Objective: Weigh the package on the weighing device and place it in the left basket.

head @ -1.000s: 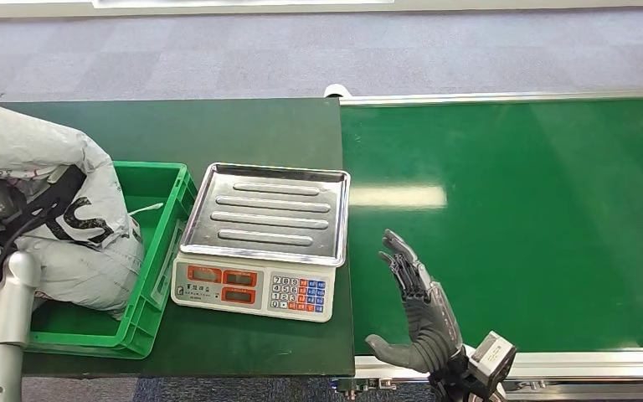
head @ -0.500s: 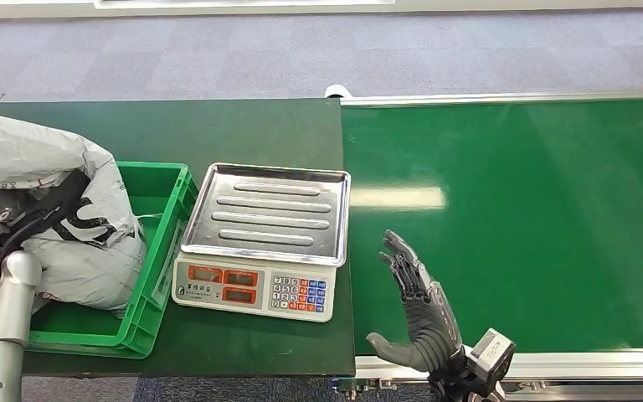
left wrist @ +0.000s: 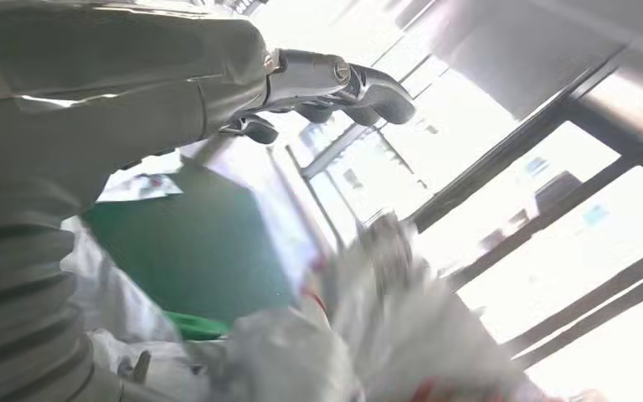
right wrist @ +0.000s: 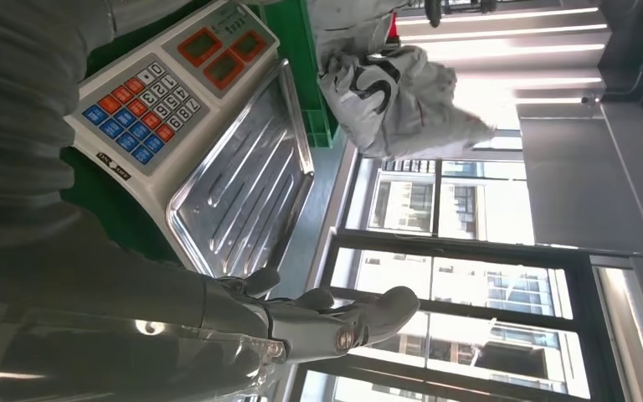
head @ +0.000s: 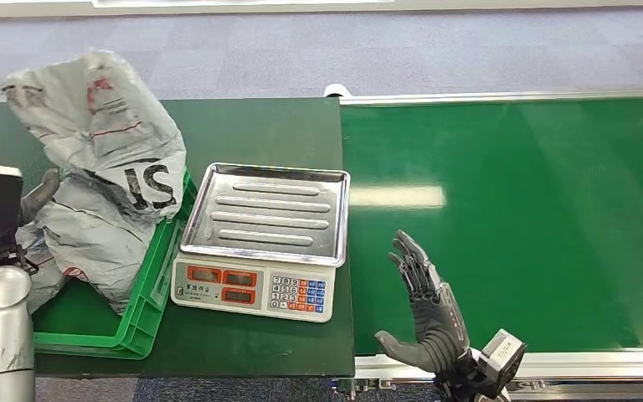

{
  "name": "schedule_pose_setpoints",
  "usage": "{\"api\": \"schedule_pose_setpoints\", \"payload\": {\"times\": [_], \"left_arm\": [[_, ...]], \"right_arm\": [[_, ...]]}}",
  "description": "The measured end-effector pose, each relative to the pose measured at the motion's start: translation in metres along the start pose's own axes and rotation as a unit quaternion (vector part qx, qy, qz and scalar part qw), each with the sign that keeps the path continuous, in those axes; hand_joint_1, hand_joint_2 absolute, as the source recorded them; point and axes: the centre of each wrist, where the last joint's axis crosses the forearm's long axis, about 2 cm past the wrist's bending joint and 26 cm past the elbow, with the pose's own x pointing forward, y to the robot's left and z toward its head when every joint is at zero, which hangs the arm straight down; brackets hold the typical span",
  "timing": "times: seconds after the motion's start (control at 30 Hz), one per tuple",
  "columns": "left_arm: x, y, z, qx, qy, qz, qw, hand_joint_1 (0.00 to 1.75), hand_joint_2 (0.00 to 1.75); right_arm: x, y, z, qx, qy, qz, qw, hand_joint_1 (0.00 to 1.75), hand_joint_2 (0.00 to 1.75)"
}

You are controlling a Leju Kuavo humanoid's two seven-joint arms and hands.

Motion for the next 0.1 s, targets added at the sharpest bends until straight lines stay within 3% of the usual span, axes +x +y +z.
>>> {"api": "schedule_pose_setpoints", "payload": {"times": [0.1], "left_arm": [[0.0081, 0.0027, 0.0053, 0.031, -0.025, 0.032, 0.999, 0.0, 1.75]], "right_arm": [[-0.0001, -0.0009, 0.0004, -0.003, 0.0, -0.001, 1.0, 0.0, 1.75]]}}
